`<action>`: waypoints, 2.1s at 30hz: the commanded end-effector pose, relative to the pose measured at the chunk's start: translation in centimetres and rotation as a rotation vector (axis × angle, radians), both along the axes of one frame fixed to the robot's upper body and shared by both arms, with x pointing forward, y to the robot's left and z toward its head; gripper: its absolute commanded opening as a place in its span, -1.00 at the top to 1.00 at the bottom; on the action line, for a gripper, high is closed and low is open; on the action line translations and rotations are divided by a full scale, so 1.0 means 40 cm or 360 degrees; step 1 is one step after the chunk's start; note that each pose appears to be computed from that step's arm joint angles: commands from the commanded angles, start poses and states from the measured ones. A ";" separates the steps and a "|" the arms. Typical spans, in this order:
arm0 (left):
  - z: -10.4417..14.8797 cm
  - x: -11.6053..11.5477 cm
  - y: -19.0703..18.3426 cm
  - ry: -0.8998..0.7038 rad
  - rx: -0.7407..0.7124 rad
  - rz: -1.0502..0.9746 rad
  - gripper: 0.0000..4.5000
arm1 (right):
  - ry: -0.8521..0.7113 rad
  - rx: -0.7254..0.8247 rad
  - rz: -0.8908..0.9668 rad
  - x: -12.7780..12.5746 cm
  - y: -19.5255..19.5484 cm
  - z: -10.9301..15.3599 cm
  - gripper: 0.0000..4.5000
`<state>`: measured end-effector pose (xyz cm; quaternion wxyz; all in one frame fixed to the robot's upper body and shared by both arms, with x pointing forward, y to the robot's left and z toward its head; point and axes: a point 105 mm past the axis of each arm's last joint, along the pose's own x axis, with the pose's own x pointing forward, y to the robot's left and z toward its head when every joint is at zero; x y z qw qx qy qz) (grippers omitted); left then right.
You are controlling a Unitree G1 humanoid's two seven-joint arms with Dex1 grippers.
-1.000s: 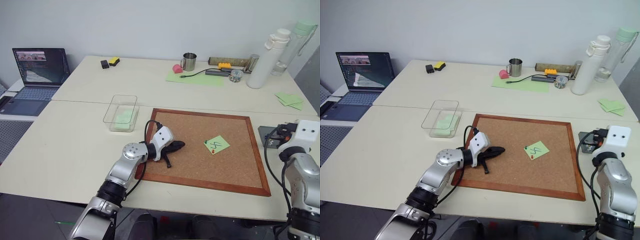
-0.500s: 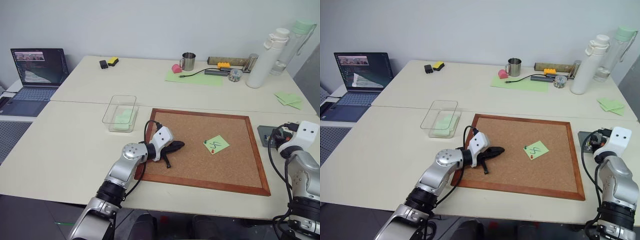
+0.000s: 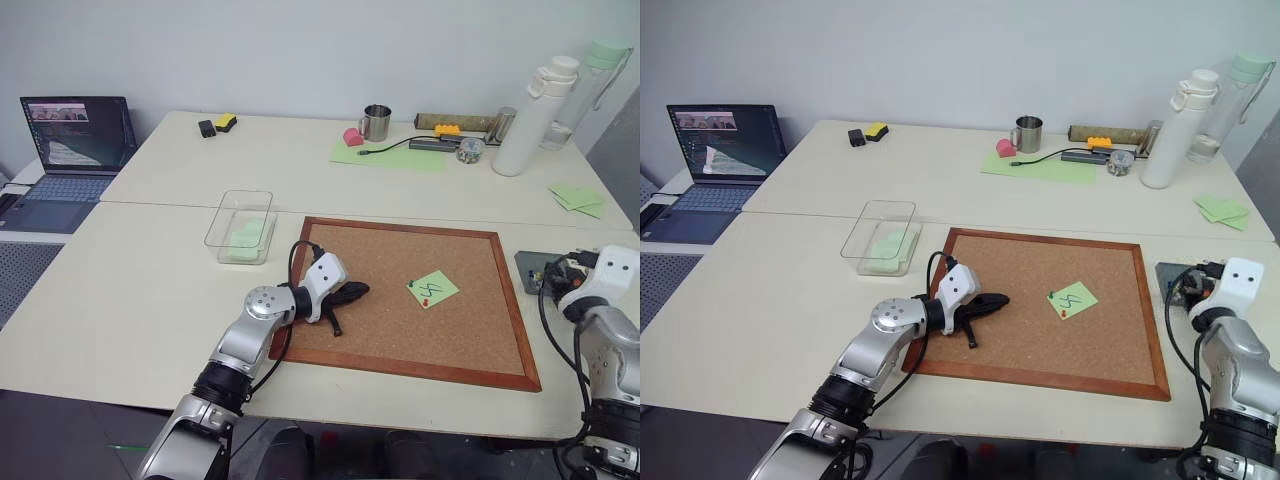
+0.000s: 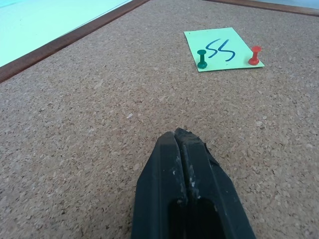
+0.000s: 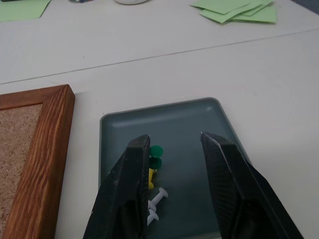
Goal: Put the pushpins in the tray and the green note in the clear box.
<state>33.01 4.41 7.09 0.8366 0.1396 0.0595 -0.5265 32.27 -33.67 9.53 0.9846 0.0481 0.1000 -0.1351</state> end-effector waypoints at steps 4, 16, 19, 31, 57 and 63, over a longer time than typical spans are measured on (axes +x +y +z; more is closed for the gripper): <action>-0.028 0.001 0.014 0.0042 0.0064 0.0040 1.00 | -0.0049 0.0091 -0.0043 -0.006 -0.013 0.014 0.26; -0.028 0.001 0.013 0.0038 0.0062 0.0043 1.00 | -0.0233 0.0082 -0.0022 -0.009 -0.017 0.075 0.26; -0.028 0.000 0.013 0.0039 0.0061 0.0041 1.00 | -0.0455 0.0150 0.0029 -0.014 -0.013 0.151 0.26; -0.030 -0.003 0.011 0.0046 0.0061 0.0028 1.00 | -0.0322 -0.0268 0.0888 -0.055 0.226 0.170 0.26; -0.027 -0.002 0.012 0.0046 0.0070 0.0024 1.00 | -0.0012 -0.0336 0.1393 -0.090 0.472 -0.028 0.42; -0.026 -0.003 0.011 0.0046 0.0066 0.0026 1.00 | -0.0045 -0.0299 0.1389 -0.087 0.475 -0.017 0.93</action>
